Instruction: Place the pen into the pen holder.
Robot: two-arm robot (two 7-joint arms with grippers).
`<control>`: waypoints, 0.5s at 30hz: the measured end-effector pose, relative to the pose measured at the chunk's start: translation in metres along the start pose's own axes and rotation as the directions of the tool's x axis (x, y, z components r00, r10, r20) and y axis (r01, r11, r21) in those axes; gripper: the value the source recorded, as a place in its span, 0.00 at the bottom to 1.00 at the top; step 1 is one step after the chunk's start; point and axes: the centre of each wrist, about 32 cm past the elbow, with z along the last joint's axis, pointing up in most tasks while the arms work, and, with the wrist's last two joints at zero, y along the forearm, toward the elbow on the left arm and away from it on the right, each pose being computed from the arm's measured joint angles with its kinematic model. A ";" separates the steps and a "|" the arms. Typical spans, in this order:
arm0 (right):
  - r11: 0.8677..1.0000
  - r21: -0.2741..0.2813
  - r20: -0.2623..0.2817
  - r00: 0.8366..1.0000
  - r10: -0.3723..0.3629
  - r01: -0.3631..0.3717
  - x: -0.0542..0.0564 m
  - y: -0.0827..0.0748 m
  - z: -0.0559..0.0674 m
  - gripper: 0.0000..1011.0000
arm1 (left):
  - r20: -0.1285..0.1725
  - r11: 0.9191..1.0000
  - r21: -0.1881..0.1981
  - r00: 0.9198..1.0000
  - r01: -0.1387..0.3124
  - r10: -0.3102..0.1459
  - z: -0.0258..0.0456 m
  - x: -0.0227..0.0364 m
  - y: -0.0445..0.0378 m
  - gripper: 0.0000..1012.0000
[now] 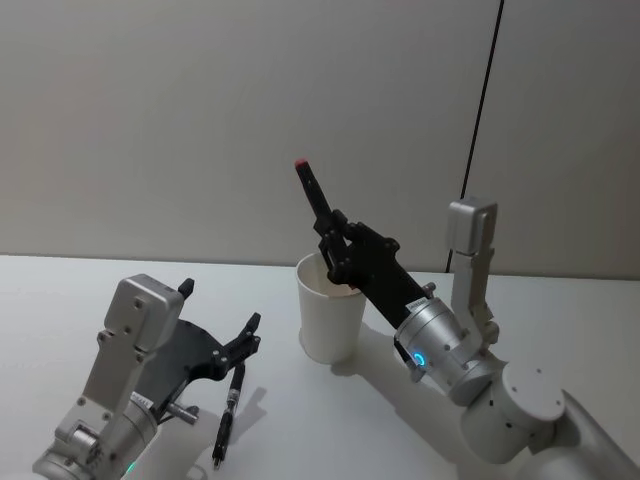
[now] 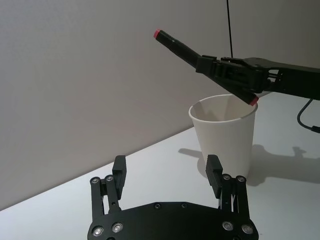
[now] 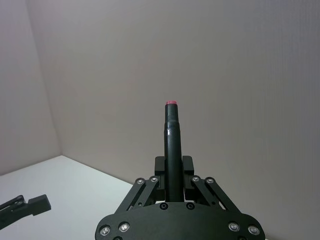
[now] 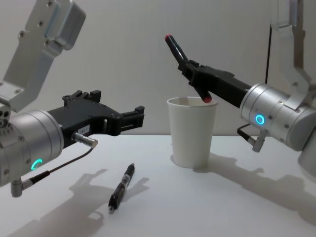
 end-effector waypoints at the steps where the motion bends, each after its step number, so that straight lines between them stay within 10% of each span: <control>1: 1.000 -0.002 0.003 1.000 -0.004 0.004 -0.001 0.001 -0.001 0.19 | 0.000 1.000 0.000 1.000 0.000 0.000 0.0000 0.0000 0.0000 0.99; 15: 0.999 -0.032 0.027 0.999 -0.039 0.040 -0.007 0.005 -0.011 0.19 | 0.000 1.000 0.000 1.000 0.000 0.000 0.0000 0.0000 0.0000 0.99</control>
